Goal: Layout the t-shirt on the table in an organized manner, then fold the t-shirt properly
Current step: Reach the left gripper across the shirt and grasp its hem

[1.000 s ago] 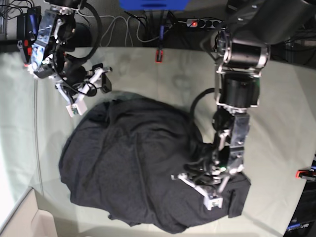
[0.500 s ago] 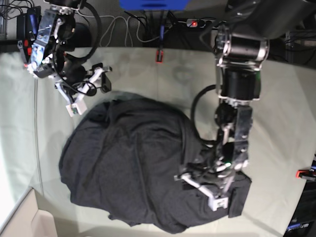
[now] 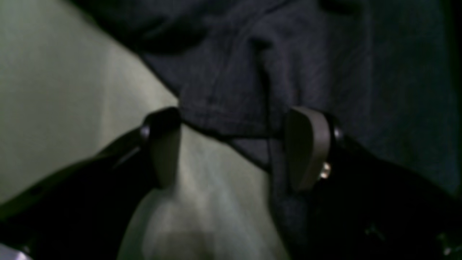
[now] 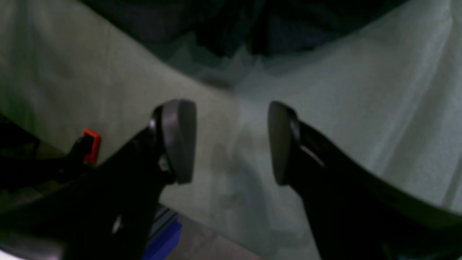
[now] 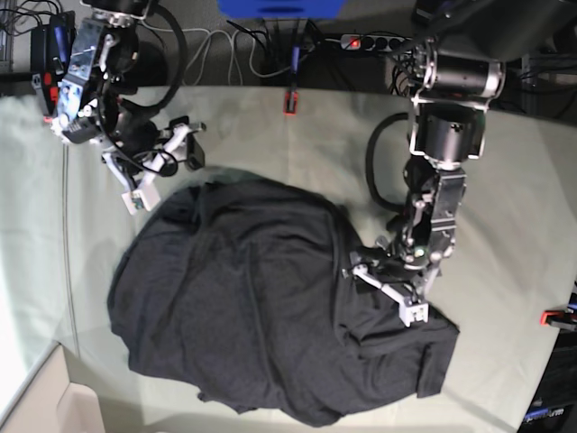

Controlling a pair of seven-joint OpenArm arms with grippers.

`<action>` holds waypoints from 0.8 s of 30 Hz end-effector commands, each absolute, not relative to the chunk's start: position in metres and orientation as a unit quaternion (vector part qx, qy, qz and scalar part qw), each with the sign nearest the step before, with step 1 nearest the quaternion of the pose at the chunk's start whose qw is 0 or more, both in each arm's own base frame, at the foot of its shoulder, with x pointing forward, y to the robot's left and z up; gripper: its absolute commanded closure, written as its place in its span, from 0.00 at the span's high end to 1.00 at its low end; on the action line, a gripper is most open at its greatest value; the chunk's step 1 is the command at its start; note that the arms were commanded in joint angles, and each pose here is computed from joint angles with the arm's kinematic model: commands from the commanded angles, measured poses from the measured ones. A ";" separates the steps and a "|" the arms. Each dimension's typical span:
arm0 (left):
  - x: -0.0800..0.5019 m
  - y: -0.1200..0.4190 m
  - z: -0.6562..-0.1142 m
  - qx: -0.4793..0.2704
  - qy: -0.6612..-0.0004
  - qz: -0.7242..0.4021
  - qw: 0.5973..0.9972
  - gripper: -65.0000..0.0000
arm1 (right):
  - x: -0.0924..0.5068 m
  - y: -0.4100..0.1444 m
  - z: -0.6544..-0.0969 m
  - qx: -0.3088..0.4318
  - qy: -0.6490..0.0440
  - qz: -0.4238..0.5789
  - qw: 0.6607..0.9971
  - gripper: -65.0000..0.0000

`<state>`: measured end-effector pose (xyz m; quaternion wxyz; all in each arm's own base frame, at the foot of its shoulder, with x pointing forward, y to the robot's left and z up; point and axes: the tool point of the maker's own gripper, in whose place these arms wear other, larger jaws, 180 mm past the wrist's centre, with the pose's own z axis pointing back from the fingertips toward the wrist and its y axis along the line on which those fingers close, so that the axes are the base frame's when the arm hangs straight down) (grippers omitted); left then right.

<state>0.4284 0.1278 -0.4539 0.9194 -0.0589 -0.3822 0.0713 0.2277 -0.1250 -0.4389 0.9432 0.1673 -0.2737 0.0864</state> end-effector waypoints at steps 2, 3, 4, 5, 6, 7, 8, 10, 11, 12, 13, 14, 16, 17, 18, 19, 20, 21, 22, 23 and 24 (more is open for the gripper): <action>0.448 0.130 -0.435 -0.060 -0.416 0.074 0.904 0.67 | 0.237 -0.126 -0.430 0.168 -0.295 0.089 0.936 0.49; 0.447 0.131 -0.437 -0.059 -0.417 0.075 0.904 0.67 | 0.237 -0.126 -0.430 0.168 -0.295 0.089 0.936 0.49; 0.447 0.131 -0.438 -0.058 -0.420 0.076 0.903 0.67 | 0.237 -0.126 -0.430 0.168 -0.295 0.088 0.937 0.49; 0.446 0.133 -0.441 -0.055 -0.419 0.075 0.903 0.67 | 0.237 -0.127 -0.430 0.167 -0.296 0.087 0.936 0.49; 0.444 0.133 -0.445 -0.055 -0.416 0.077 0.904 0.67 | 0.237 -0.127 -0.430 0.167 -0.296 0.087 0.936 0.49; 0.443 0.134 -0.447 -0.054 -0.414 0.078 0.905 0.67 | 0.237 -0.127 -0.430 0.167 -0.296 0.087 0.936 0.49; 0.443 0.138 -0.448 -0.051 -0.415 0.079 0.905 0.67 | 0.237 -0.127 -0.430 0.167 -0.296 0.087 0.936 0.49; 0.443 0.139 -0.447 -0.050 -0.418 0.080 0.904 0.67 | 0.237 -0.127 -0.430 0.167 -0.296 0.087 0.936 0.49; 0.444 0.139 -0.447 -0.050 -0.419 0.080 0.903 0.67 | 0.237 -0.127 -0.430 0.167 -0.296 0.087 0.936 0.49; 0.444 0.139 -0.447 -0.050 -0.419 0.080 0.903 0.67 | 0.237 -0.127 -0.430 0.167 -0.296 0.087 0.936 0.49; 0.444 0.139 -0.446 -0.050 -0.419 0.080 0.903 0.67 | 0.238 -0.127 -0.430 0.167 -0.296 0.088 0.936 0.49; 0.444 0.139 -0.446 -0.050 -0.420 0.080 0.903 0.67 | 0.238 -0.127 -0.430 0.167 -0.296 0.088 0.936 0.49; 0.444 0.139 -0.446 -0.050 -0.420 0.080 0.903 0.63 | 0.239 -0.127 -0.429 0.167 -0.297 0.088 0.936 0.49; 0.444 0.139 -0.446 -0.051 -0.420 0.080 0.903 0.56 | 0.239 -0.127 -0.429 0.167 -0.297 0.088 0.936 0.49; 0.445 0.139 -0.444 -0.051 -0.424 0.080 0.901 0.49 | 0.239 -0.127 -0.429 0.167 -0.298 0.088 0.936 0.49; 0.446 0.138 -0.443 -0.051 -0.427 0.081 0.899 0.39 | 0.239 -0.127 -0.429 0.167 -0.298 0.088 0.936 0.49; 0.447 0.138 -0.442 -0.051 -0.430 0.081 0.898 0.29 | 0.240 -0.127 -0.429 0.167 -0.298 0.088 0.936 0.49; 0.447 0.139 -0.442 -0.051 -0.430 0.081 0.898 0.20 | 0.240 -0.127 -0.429 0.167 -0.298 0.088 0.936 0.49; 0.447 0.139 -0.442 -0.051 -0.430 0.081 0.898 0.09 | 0.240 -0.127 -0.429 0.167 -0.298 0.088 0.936 0.49; 0.447 0.138 -0.442 -0.052 -0.429 0.081 0.898 0.00 | 0.240 -0.127 -0.429 0.167 -0.298 0.088 0.936 0.49; 0.446 0.138 -0.443 -0.052 -0.428 0.081 0.899 0.00 | 0.241 -0.127 -0.428 0.167 -0.299 0.089 0.935 0.49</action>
